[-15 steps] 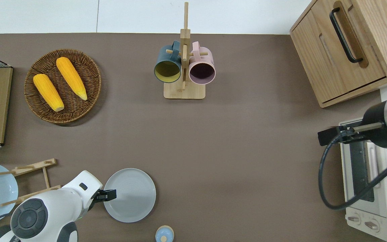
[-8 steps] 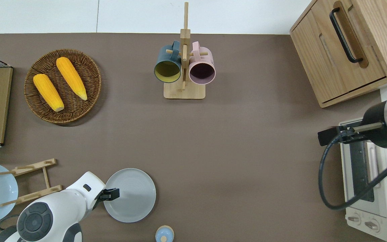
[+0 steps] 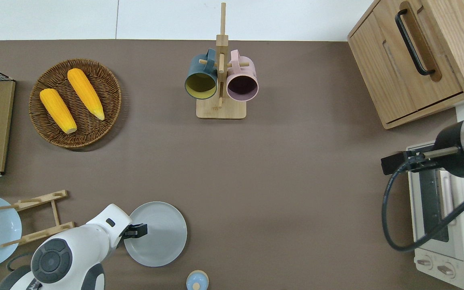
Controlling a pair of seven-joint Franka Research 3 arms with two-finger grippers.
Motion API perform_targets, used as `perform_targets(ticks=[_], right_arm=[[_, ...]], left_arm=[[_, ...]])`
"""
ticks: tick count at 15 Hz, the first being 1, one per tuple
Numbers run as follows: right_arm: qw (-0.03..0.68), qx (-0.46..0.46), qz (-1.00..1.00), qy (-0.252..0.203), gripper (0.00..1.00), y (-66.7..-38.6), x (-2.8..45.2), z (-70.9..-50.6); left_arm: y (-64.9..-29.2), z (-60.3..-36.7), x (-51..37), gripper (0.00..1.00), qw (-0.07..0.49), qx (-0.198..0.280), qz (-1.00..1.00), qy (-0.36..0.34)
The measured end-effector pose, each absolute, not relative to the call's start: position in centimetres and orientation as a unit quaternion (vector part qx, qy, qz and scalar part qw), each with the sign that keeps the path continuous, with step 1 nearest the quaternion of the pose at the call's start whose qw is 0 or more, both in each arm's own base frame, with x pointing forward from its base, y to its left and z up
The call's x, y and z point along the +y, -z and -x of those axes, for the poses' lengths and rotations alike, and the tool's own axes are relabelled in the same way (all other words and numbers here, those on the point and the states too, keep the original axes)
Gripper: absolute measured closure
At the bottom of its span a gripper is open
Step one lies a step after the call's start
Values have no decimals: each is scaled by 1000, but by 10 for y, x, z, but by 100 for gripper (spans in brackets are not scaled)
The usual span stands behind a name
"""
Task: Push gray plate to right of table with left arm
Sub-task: 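Lower the left gripper against the gray plate's rim nearest it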
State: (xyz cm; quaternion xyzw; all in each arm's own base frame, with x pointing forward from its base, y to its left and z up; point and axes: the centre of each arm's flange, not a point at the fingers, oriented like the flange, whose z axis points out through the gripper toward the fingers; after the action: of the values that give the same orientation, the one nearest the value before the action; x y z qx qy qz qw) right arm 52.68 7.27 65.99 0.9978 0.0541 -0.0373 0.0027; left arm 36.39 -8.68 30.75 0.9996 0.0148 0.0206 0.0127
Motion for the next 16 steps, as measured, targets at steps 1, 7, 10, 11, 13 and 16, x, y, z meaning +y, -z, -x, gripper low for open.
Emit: perform_targets(ticks=[1, 7, 10, 11, 13, 16], right_arm=[[3, 54, -998, 37, 1, -660, 73, -527], [3, 54, -998, 37, 1, -660, 73, -527], [3, 54, -998, 37, 1, -660, 73, -527], [3, 54, -998, 37, 1, -660, 73, -527], [3, 54, -998, 37, 1, -660, 73, -527], [3, 54, -998, 37, 1, -660, 73, -527]], left_arm=[[-305, -365, -87, 0, 13, 15, -1000, -21], [-296, -365, -89, 23, 14, 13, -1000, -17], [-296, -365, -91, 55, 14, 11, -1000, -17], [-296, -365, -91, 66, 14, 11, -1000, -17], [-298, -365, -92, 87, 14, 10, -1000, -19], [-299, -365, -93, 89, 14, 10, -1000, -21]])
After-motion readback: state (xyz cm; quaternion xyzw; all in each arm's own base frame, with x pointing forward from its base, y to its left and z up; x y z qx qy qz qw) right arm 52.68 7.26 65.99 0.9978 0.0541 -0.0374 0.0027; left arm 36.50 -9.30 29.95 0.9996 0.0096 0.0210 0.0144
